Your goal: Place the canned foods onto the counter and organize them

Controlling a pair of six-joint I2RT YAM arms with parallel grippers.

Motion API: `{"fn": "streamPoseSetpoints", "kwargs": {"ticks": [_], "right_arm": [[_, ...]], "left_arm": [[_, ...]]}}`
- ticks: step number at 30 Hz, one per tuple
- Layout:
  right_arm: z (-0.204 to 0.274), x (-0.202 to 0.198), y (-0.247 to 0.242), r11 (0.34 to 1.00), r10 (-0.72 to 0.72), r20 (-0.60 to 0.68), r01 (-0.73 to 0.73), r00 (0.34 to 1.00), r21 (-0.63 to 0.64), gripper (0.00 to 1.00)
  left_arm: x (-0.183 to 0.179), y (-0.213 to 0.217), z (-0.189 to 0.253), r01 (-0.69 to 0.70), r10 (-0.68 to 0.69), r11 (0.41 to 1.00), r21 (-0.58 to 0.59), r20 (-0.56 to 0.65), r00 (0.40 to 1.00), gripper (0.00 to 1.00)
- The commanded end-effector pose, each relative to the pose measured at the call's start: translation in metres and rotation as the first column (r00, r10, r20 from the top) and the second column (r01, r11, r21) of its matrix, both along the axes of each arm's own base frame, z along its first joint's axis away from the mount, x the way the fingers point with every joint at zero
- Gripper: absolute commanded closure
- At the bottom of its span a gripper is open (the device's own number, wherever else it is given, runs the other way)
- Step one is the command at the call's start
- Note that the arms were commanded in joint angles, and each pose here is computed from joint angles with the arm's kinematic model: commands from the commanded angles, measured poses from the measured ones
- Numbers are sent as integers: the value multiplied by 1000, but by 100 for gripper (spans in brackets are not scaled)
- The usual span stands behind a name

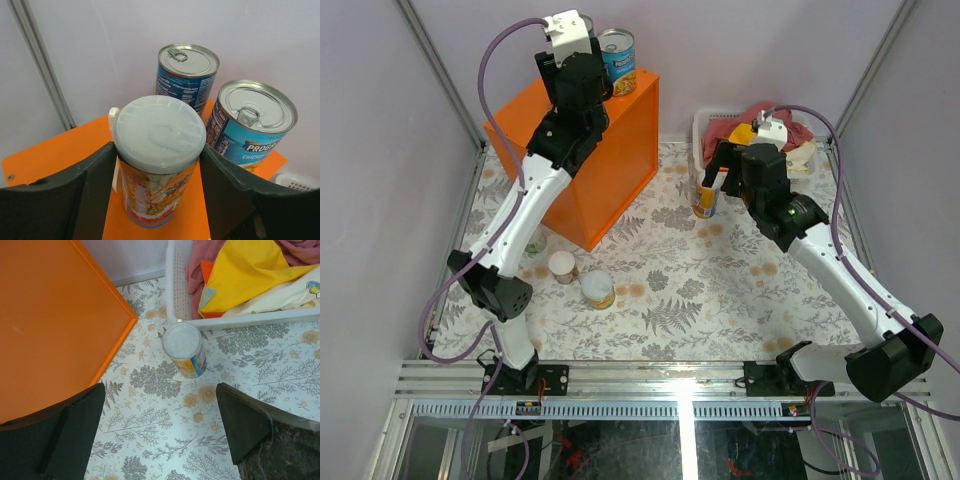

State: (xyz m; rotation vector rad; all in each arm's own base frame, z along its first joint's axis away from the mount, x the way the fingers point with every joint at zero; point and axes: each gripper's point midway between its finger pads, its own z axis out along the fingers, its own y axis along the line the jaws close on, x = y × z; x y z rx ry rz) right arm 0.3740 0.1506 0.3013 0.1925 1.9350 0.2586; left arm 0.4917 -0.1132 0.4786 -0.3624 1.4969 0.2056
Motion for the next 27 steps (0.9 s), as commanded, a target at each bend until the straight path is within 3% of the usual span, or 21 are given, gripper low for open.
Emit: {"fn": "streamPoseSetpoints", "kwargs": {"ticks": [1,14,27], "right_arm": [[15,8,2,1000,4,60,-5,998,22,0],[9,15,7,1000,20,63,-21,998,6,0],[-1,14,3,1000,25,59,-25,998,-10,0]], "left_arm": [[-4,17,51,-10,28,994,-105,169,985,100],[16,39,45,-122,148,984,-130,218,965,100],[34,42,40,-212,227,974,-84,260,938,100]]}}
